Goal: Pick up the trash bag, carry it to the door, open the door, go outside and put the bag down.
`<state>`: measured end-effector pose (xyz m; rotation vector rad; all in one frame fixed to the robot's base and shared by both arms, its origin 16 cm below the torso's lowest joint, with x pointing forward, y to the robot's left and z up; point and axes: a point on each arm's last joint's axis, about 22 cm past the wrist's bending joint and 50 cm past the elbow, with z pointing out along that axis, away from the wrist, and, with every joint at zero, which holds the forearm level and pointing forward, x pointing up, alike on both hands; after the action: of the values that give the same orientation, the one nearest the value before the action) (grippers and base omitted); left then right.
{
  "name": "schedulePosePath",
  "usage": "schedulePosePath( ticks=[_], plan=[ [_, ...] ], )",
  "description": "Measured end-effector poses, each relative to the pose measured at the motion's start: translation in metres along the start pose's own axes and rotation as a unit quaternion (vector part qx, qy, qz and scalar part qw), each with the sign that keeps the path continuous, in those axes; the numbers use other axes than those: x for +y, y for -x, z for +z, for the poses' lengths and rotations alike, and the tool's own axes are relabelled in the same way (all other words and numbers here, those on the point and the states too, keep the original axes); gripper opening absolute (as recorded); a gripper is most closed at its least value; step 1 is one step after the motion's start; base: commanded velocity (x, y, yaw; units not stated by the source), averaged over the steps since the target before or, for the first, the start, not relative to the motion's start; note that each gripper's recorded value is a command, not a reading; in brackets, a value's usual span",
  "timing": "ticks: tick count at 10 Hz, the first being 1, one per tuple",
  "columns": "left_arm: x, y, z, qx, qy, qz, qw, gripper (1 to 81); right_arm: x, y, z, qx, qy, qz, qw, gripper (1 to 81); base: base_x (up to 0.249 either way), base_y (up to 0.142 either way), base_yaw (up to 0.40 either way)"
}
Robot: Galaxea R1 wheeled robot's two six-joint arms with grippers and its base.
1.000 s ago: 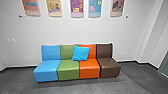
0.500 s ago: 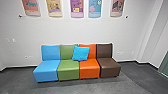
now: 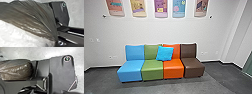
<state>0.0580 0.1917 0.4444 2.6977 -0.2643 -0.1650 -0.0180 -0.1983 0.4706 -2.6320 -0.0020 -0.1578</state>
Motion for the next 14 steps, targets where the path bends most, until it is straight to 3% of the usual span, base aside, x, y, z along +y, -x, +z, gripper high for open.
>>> schedulePosePath(
  ticks=[7, 9, 12, 14],
  plan=[
    [0.001, -0.006, -0.001, 0.003, 0.0, 0.004, 1.0, 1.0, 0.005, -0.005, 0.0, 0.003, 0.006, -0.002, 1.0, 81.1, -0.019, 0.0, 0.0],
    [0.004, 0.019, 0.004, -0.013, 0.004, 0.0, 0.9999, 1.0, 0.005, 0.023, -0.001, -0.017, 0.006, 0.002, 0.9998, 81.1, 0.0, 0.0, 0.0],
    [0.001, -0.004, -0.001, 0.004, 0.0, 0.005, 1.0, 1.0, 0.007, -0.001, 0.0, 0.001, 0.007, -0.004, 1.0, 81.1, 0.0, 0.0, -0.035],
    [0.002, 0.002, 0.001, 0.001, 0.001, 0.004, 1.0, 1.0, 0.007, 0.008, -0.001, -0.006, 0.007, -0.001, 1.0, 81.1, 0.0, 0.0, -0.225]
  ],
)
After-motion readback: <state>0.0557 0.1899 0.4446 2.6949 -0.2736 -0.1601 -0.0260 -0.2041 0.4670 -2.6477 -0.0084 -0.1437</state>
